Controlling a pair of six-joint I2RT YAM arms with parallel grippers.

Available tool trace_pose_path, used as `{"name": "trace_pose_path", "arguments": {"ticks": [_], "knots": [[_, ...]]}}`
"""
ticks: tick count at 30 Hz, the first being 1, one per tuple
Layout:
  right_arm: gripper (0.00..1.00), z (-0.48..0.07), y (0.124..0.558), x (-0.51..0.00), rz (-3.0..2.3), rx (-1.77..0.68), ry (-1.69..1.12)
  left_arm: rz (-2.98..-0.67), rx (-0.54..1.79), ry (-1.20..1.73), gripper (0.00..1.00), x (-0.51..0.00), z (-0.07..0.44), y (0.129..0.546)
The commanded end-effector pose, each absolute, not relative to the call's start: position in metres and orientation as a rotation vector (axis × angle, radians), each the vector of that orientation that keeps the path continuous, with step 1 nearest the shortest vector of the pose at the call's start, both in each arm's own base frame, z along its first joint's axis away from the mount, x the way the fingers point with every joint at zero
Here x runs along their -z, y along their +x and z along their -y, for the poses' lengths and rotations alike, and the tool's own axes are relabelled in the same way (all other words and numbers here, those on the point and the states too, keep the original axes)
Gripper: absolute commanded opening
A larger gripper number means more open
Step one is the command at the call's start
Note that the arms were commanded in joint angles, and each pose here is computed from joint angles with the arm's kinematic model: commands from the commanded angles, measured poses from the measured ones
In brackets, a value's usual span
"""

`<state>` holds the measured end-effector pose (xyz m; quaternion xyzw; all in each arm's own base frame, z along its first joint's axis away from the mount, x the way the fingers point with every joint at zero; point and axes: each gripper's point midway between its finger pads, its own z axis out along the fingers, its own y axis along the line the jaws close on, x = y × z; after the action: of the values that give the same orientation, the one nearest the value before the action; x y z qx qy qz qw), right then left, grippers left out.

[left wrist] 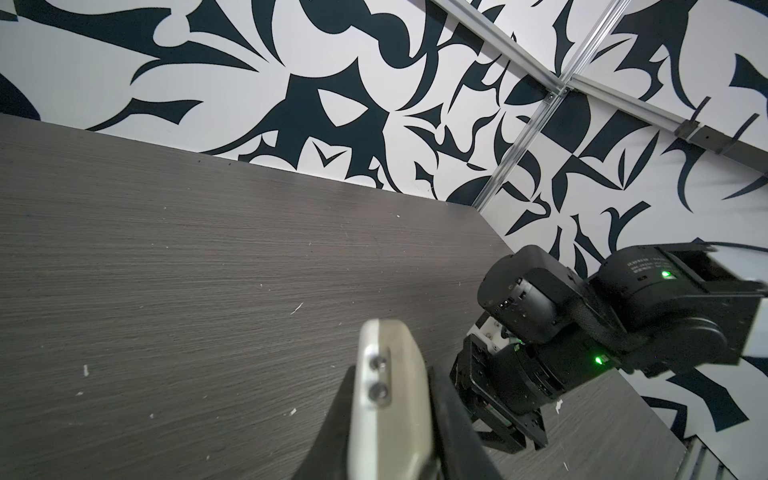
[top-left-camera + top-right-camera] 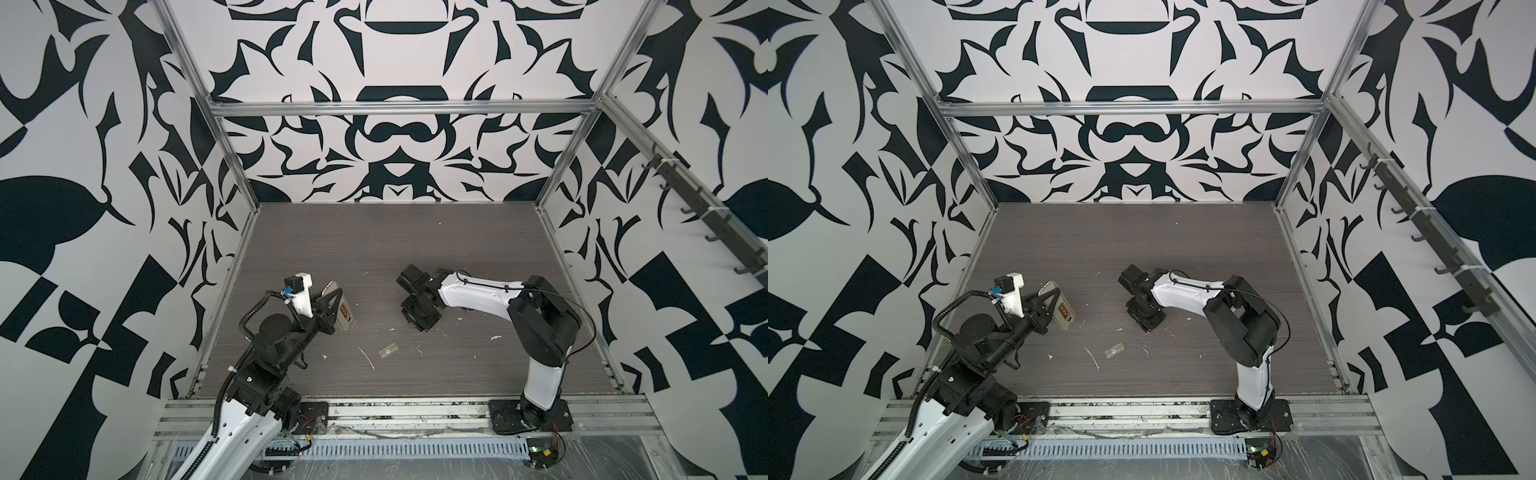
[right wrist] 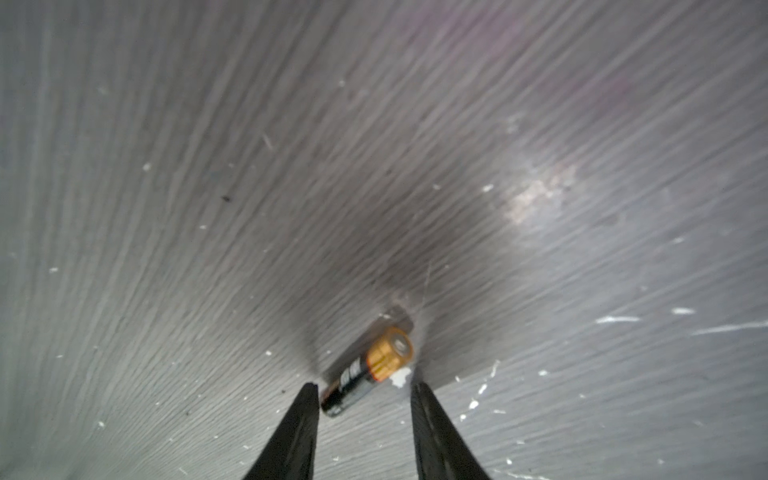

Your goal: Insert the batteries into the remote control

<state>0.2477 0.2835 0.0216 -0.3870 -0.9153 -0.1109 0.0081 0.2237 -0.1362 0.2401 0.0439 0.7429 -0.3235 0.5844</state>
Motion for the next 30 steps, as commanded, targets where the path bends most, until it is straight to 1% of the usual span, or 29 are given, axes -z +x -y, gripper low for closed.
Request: {"name": "trace_pose_path", "arguments": {"ticks": [1,6,10,19,27,28,30], "knots": [[0.4,-0.273,0.244,-0.016,2.863,0.286,-1.204,-1.709,0.756,0.093,0.06,-0.243,0.135,0.224],[0.38,-0.267,0.243,-0.011,2.87,0.269,-1.194,-1.71,0.751,0.089,0.06,-0.241,0.134,0.224],[0.32,-0.255,0.239,-0.006,2.891,0.207,-1.142,-1.71,0.746,0.089,0.07,-0.242,0.134,0.225],[0.32,-0.235,0.232,0.001,2.988,0.044,-0.865,-1.748,0.76,0.092,0.06,-0.238,0.138,0.226],[0.28,-0.219,0.228,0.011,3.031,0.067,-0.692,-1.813,0.804,0.101,0.06,-0.235,0.146,0.225],[0.27,-0.218,0.229,0.011,3.04,0.07,-0.668,-1.82,0.803,0.099,0.06,-0.234,0.146,0.226],[0.21,-0.214,0.229,0.014,3.051,0.068,-0.607,-1.832,0.796,0.091,0.05,-0.233,0.146,0.227]]}}
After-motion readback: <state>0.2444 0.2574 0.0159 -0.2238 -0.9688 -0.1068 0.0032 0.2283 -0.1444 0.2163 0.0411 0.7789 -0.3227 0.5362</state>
